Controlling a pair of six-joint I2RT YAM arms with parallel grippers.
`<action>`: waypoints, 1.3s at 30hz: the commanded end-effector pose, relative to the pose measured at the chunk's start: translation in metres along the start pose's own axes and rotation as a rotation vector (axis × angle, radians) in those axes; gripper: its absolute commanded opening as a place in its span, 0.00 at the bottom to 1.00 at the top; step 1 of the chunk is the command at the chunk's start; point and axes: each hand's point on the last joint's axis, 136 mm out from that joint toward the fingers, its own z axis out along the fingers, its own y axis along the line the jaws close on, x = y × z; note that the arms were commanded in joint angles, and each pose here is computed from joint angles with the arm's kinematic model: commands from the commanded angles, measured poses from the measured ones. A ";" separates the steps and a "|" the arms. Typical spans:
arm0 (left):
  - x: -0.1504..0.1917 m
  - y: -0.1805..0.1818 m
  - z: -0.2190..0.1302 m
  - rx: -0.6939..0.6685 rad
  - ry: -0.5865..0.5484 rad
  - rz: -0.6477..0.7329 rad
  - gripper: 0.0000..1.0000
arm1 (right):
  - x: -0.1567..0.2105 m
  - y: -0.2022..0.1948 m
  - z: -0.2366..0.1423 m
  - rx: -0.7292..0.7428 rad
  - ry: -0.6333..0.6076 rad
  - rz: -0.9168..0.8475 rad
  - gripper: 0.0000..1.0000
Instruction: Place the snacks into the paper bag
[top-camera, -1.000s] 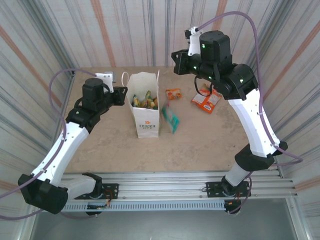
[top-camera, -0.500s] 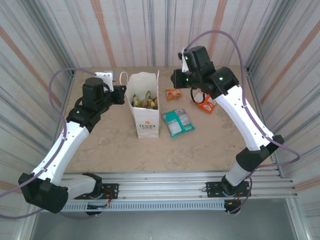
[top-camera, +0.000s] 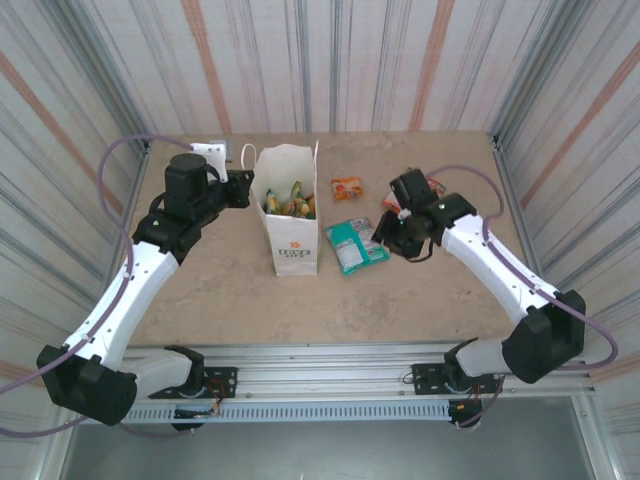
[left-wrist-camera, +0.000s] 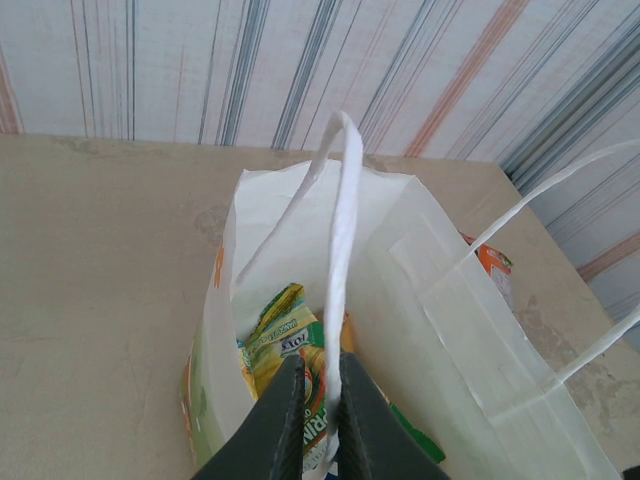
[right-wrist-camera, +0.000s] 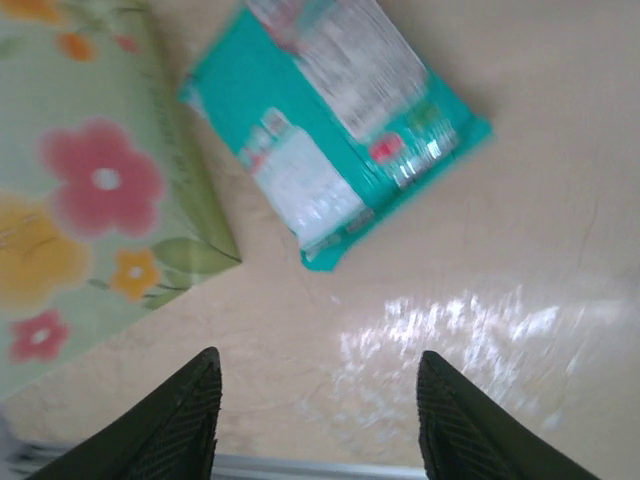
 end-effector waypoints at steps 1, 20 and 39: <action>-0.004 0.000 -0.002 0.007 -0.011 0.004 0.15 | 0.012 0.000 0.021 -0.068 0.020 0.309 0.56; 0.004 0.005 -0.002 -0.010 0.002 0.028 0.16 | 0.009 -0.011 0.112 -0.044 -0.038 0.557 0.59; 0.010 0.005 0.000 -0.005 0.024 0.028 0.16 | 0.009 -0.046 0.146 0.073 -0.091 0.557 0.00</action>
